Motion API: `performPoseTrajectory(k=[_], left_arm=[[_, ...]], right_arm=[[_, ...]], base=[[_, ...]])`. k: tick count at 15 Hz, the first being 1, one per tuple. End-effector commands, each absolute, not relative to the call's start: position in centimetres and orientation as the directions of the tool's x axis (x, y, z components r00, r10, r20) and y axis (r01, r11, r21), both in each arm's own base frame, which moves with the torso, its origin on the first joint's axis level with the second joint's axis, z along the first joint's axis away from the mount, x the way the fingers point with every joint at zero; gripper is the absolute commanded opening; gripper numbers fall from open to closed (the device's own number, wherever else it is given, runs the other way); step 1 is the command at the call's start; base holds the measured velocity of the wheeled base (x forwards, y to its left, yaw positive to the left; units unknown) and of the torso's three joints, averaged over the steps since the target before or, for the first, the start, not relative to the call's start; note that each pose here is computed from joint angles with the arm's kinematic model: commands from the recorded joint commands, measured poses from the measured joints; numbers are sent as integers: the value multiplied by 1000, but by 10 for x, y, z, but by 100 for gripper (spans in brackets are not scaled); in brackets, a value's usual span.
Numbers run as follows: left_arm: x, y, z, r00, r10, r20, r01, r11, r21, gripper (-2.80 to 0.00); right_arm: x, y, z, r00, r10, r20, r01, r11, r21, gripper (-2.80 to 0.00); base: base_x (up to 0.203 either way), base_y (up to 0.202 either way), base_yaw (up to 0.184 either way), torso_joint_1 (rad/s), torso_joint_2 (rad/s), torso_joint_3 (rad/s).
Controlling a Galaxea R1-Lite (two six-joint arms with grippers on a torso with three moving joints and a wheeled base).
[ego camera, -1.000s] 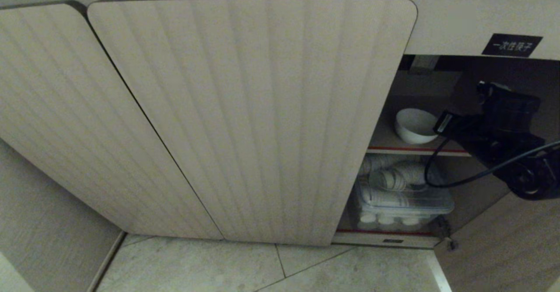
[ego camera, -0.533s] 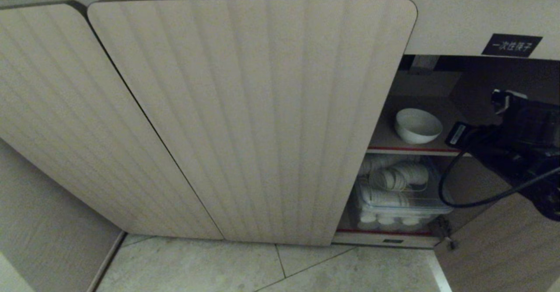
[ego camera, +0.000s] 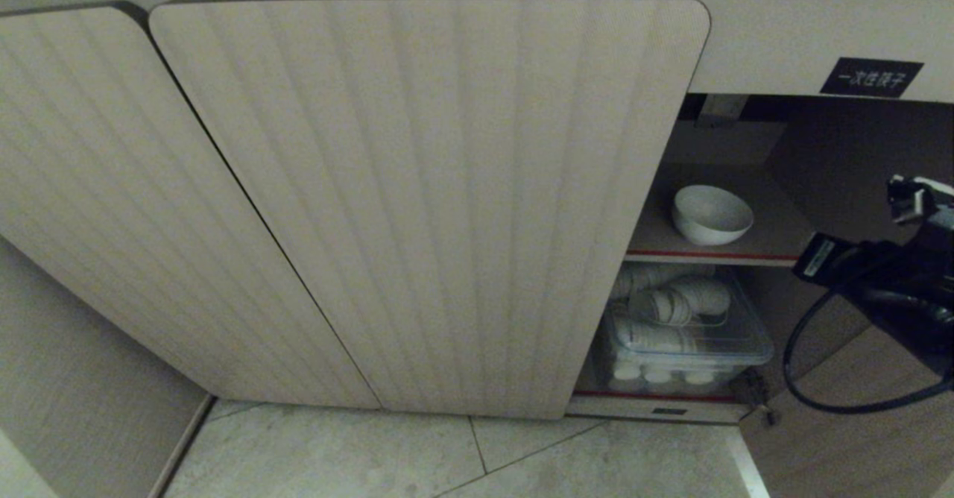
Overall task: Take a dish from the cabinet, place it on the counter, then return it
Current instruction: Close the cabinet door
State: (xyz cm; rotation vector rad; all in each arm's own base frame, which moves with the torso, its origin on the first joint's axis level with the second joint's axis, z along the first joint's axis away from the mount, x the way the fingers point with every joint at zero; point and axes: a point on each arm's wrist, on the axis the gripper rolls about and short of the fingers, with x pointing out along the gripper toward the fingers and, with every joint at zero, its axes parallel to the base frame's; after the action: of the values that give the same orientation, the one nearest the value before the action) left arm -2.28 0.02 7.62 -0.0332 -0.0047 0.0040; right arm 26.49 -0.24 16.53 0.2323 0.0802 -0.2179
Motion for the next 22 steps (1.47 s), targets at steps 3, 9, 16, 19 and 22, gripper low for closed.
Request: performPoseTrajectory(k=[3, 9, 16, 19, 22], left_arm=[[-23, 0, 76, 1000, 5, 6, -4, 999, -34, -280], [-23, 0, 76, 1000, 3, 5, -3, 999, -34, -280], [-23, 0, 76, 1000, 5, 5, -4, 999, -34, -280], [-23, 0, 76, 1000, 5, 6, -4, 999, -34, -280], [-23, 0, 76, 1000, 5, 6, -4, 999, -34, -280]], right_arm=[[231, -3, 165, 973, -205, -103, 223, 949, 221, -280], [183, -3, 144, 961, -198, -191, 236, 951, 199, -280], [106, 1, 126, 979, 11, -202, 20, 989, 147, -280], [77, 1, 119, 969, 18, -248, 8, 995, 103, -280], [47, 1, 111, 968, 18, -251, -8, 999, 41, -280]], base=[[0, 0, 0, 0, 0, 0], [0, 0, 0, 0, 0, 0], [0, 0, 0, 0, 0, 0], [0, 0, 0, 0, 0, 0], [0, 0, 0, 0, 0, 0]])
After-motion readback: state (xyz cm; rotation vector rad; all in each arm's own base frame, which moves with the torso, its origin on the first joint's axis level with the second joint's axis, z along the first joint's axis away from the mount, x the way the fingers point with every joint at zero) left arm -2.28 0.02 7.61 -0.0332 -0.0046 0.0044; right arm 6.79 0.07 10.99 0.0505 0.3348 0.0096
